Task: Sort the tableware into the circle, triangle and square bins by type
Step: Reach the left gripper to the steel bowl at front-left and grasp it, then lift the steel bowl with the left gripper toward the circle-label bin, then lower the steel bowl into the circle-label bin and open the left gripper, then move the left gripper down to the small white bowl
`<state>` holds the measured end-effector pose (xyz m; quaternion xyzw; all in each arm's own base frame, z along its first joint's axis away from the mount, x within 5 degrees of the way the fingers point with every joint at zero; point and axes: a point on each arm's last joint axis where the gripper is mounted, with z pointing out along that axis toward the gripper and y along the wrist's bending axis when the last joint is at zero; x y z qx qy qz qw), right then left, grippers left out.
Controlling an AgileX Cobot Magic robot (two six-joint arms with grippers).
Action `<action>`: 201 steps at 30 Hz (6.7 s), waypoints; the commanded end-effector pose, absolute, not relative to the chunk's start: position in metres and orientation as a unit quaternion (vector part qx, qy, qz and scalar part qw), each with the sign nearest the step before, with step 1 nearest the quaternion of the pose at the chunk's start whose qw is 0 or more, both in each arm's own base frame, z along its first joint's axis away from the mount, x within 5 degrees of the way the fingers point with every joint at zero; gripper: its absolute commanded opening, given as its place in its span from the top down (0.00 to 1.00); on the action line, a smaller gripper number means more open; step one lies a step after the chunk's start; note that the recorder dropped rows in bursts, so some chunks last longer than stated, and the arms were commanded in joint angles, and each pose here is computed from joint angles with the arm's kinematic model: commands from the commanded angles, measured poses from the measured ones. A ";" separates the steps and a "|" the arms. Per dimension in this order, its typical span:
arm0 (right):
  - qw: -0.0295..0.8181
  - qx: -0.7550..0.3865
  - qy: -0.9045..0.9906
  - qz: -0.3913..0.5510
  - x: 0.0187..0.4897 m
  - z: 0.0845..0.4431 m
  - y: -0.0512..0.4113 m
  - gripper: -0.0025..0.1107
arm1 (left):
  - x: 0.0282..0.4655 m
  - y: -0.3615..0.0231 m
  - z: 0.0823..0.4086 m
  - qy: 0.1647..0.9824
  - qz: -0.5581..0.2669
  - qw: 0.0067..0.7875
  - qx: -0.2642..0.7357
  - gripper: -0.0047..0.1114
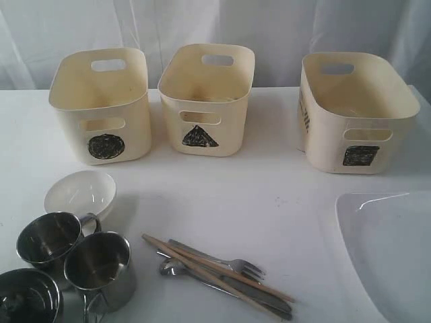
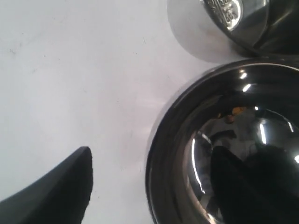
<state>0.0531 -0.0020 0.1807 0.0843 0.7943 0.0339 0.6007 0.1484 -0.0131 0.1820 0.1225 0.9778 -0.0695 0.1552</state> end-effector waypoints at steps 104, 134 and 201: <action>0.606 0.084 0.790 0.034 0.053 0.181 -0.002 0.98 | 0.485 -0.078 0.247 0.820 0.045 0.529 0.216 0.96; 0.606 0.084 0.790 0.034 0.053 0.181 -0.002 0.98 | 0.466 -0.092 0.249 0.845 0.036 0.445 0.294 0.38; 0.606 0.084 0.790 0.034 0.053 0.181 -0.002 0.98 | 0.335 -0.061 0.168 0.991 -0.059 0.087 0.082 0.49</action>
